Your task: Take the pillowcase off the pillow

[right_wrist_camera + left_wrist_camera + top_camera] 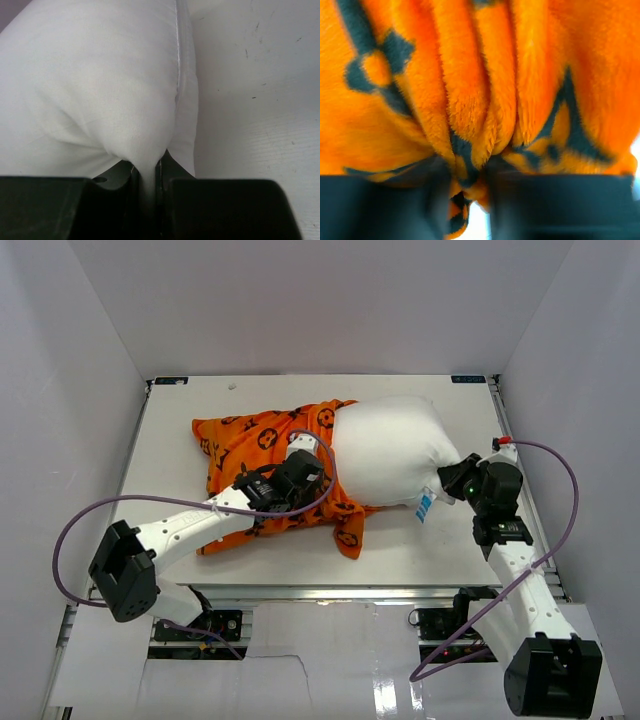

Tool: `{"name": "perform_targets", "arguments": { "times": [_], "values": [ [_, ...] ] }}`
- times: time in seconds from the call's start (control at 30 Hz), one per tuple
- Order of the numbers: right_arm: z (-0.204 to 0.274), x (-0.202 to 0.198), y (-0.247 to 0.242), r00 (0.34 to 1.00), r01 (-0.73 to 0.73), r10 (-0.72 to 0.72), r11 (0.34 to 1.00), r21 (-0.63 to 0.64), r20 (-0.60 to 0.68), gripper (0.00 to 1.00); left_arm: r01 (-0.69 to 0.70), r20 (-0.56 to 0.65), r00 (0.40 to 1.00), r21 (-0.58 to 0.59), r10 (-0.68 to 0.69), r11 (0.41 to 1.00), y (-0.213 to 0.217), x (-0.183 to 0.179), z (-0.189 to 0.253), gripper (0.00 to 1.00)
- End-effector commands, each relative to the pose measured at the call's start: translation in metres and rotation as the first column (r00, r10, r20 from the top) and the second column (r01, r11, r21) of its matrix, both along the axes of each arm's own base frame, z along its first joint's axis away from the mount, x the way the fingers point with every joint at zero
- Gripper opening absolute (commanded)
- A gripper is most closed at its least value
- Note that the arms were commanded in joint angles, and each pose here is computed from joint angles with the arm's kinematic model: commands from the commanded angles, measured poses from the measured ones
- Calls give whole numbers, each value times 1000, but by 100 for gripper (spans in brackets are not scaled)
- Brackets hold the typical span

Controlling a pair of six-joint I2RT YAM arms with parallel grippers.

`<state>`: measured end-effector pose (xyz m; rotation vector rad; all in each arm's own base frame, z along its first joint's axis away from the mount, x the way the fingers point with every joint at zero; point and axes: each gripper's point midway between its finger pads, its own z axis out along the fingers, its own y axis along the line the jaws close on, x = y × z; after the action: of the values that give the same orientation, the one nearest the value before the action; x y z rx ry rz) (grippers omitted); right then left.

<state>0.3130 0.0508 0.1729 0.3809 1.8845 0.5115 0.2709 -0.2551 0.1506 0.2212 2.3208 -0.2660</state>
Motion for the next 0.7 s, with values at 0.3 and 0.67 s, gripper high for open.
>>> {"name": "perform_targets", "arguments": {
  "times": [0.3,0.67],
  "values": [
    [91,48,-42,987,61,-63,998,21,147,8,-307,119,951,248,286,919,74,11,24,0],
    [90,47,-131,973,193,-204,975,106,109,8,-653,293,757,305,585,693,217,29,109,0]
  ]
}}
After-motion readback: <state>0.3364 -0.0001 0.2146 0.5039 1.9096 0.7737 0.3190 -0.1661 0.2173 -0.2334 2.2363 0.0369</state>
